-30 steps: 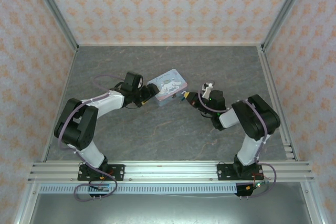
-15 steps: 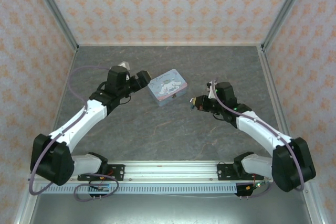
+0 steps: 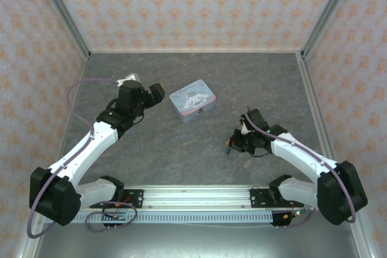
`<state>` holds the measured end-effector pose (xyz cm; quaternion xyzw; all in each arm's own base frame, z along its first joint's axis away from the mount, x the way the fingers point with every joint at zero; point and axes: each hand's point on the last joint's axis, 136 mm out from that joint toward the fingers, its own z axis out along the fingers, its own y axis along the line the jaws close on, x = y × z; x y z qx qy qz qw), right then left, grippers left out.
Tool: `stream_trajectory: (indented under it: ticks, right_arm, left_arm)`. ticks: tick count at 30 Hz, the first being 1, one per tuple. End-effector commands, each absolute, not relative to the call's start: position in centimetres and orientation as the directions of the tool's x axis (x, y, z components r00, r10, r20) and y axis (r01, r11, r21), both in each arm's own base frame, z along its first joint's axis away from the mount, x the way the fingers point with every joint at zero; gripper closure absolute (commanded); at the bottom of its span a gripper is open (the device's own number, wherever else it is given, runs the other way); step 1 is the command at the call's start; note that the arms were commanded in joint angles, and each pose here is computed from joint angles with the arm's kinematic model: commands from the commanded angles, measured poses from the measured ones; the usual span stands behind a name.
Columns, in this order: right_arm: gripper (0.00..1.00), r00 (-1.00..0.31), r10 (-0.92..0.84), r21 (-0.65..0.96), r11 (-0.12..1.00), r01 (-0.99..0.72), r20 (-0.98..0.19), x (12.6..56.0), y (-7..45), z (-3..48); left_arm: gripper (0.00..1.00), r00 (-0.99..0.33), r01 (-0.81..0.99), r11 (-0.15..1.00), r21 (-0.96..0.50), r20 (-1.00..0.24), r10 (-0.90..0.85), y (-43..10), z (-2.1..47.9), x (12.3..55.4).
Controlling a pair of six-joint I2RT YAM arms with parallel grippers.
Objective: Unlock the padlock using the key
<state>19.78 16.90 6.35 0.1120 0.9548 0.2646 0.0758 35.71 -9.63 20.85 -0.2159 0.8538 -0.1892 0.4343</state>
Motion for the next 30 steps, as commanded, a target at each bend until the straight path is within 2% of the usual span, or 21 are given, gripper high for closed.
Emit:
stream_trajectory:
  ticks: [1,2,9,16,21,25,30]
  right_arm:
    - [1.0,-0.955,0.284,0.481,0.851,0.21,-0.086,20.1,16.4,5.4]
    - [1.0,-0.955,0.285,0.465,0.858,0.219,-0.076,20.1,16.2,4.8]
    - [0.72,-0.944,0.285,0.42,0.887,0.194,-0.166,21.1,15.1,6.1]
    - [0.57,-0.927,0.261,0.399,0.906,0.14,-0.268,21.9,14.1,9.3]
    - [0.43,-0.889,0.283,0.41,0.904,0.122,-0.36,22.7,12.8,11.7]
    - [0.32,-0.837,0.295,0.383,0.917,0.113,-0.46,24.1,10.9,13.8]
    - [0.1,-0.699,0.219,0.214,0.972,0.097,-0.68,27.1,7.2,17.8]
  left_arm:
    - [0.06,-0.529,-0.236,0.85,-0.47,-0.672,-0.519,-8.7,20.2,35.2]
    - [0.06,-0.529,-0.237,0.85,-0.471,-0.671,-0.519,-8.7,20.2,35.2]
    - [0.06,-0.53,-0.232,0.854,-0.465,-0.676,-0.512,-8.6,20.5,34.9]
    - [0.06,-0.509,-0.236,0.861,-0.451,-0.697,-0.505,-7.9,21.4,34.5]
    - [0.05,-0.475,-0.253,0.872,-0.42,-0.731,-0.49,-6.8,22.3,33.9]
    - [0.02,-0.427,-0.283,0.882,-0.377,-0.774,-0.468,-5.1,23.3,33.0]
    - [0.01,-0.324,-0.346,0.9,-0.264,-0.867,-0.379,-1.7,24.6,31.1]
